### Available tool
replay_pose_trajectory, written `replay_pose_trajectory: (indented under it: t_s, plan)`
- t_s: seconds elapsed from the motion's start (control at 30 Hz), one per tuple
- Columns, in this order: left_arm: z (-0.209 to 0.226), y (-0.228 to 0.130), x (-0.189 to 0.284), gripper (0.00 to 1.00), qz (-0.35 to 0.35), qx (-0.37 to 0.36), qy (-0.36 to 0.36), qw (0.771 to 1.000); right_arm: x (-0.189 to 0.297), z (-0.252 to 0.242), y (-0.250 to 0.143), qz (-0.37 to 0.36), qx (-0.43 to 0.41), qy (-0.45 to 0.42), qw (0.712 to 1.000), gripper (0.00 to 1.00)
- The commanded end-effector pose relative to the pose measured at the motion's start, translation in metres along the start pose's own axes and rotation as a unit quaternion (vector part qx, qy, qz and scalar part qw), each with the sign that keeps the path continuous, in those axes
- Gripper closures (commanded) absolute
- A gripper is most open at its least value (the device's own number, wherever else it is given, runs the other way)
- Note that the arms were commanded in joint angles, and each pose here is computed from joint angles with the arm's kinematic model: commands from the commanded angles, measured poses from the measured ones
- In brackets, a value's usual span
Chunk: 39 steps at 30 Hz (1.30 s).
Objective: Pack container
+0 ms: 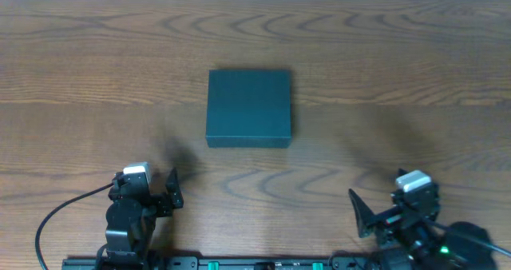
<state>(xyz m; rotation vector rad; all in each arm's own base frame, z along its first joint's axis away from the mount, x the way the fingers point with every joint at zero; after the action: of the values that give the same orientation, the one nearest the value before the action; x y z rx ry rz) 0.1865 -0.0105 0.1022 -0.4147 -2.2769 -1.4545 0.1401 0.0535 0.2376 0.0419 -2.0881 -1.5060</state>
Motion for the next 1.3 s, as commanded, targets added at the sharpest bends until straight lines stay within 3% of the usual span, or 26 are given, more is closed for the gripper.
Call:
replay_pose_trajectory:
  t_s: [0.0,0.17,0.47,1.27]
  plan:
    - [0.001,-0.002,-0.001,0.05,0.0,-0.005,0.0,1.0,-0.019,0.001,-0.031,0.004,0.006,-0.018,1.0,0.01]
    - [0.001,-0.002,-0.001,0.05,0.0,-0.005,0.0,1.0,-0.046,0.005,-0.058,0.001,0.007,-0.019,1.0,0.01]
    - [0.001,-0.002,-0.001,0.05,0.0,-0.005,0.0,1.0,-0.087,0.022,-0.119,0.063,-0.042,0.012,0.997,0.01]
    - [0.001,-0.002,-0.001,0.05,0.0,-0.005,0.0,1.0,-0.087,0.023,-0.118,0.063,-0.045,0.015,0.997,0.01]
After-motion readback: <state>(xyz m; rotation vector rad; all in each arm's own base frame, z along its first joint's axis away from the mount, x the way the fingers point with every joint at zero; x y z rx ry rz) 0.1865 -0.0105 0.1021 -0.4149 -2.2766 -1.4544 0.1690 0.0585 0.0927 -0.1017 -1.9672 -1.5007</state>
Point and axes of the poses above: each gripper's point midway between its finger pads, its own x axis back along the fingers, its own z axis along the line the jaws close on, y = z × x, the point moved 2 cm from there along x, back along the fingers, and after that the axes turned 15 degrees about x, right-handed, at the moved point
